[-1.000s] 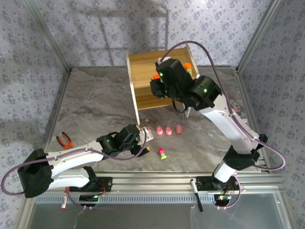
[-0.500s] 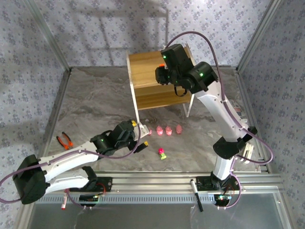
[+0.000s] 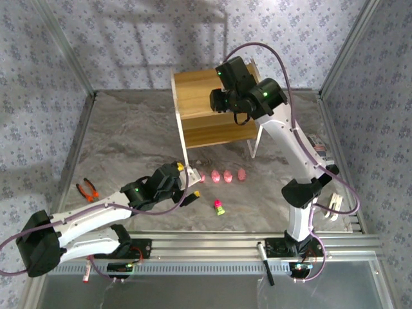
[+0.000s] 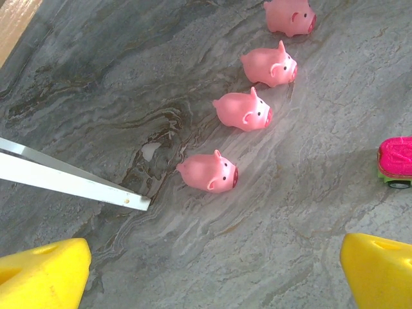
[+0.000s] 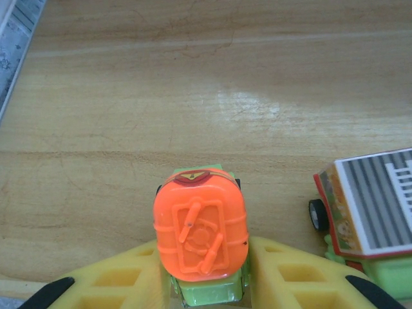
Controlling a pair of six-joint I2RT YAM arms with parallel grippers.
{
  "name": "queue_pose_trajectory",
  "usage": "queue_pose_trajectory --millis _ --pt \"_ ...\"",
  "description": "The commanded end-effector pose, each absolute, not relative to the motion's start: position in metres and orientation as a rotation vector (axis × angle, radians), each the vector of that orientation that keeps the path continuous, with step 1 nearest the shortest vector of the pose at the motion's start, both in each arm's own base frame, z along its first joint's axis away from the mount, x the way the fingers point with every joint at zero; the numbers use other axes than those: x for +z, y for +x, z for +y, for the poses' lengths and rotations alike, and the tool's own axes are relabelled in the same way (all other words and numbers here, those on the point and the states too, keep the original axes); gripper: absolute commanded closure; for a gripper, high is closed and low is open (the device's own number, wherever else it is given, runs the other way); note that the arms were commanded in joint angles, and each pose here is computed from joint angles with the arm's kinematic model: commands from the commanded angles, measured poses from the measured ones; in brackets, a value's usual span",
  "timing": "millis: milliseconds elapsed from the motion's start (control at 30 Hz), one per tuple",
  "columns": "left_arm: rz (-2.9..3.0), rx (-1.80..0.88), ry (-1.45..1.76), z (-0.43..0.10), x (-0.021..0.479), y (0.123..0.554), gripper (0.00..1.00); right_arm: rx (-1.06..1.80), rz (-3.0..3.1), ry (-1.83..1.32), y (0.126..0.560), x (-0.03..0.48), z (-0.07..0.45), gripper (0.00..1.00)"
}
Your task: Place and organize the plastic toys onto the shelf
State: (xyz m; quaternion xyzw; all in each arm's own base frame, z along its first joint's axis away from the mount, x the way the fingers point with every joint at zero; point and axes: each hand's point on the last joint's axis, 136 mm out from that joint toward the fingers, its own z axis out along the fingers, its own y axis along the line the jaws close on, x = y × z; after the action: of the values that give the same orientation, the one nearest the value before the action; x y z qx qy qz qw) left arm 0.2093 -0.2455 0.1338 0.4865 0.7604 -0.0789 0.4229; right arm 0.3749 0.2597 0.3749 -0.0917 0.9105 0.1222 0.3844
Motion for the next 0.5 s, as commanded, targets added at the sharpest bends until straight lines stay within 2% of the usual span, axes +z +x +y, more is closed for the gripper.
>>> queue_pose_trajectory --millis 0,467 --pt "1.889 -0.201 1.208 -0.2443 0.1367 0.2099 0.00 0.308 2.328 -0.247 0.3728 0.3777 0.2554 0.64" --pt "1.879 -0.191 1.206 -0.2437 0.1361 0.2110 0.00 0.260 2.321 -0.239 0.3751 0.3771 0.2513 0.63"
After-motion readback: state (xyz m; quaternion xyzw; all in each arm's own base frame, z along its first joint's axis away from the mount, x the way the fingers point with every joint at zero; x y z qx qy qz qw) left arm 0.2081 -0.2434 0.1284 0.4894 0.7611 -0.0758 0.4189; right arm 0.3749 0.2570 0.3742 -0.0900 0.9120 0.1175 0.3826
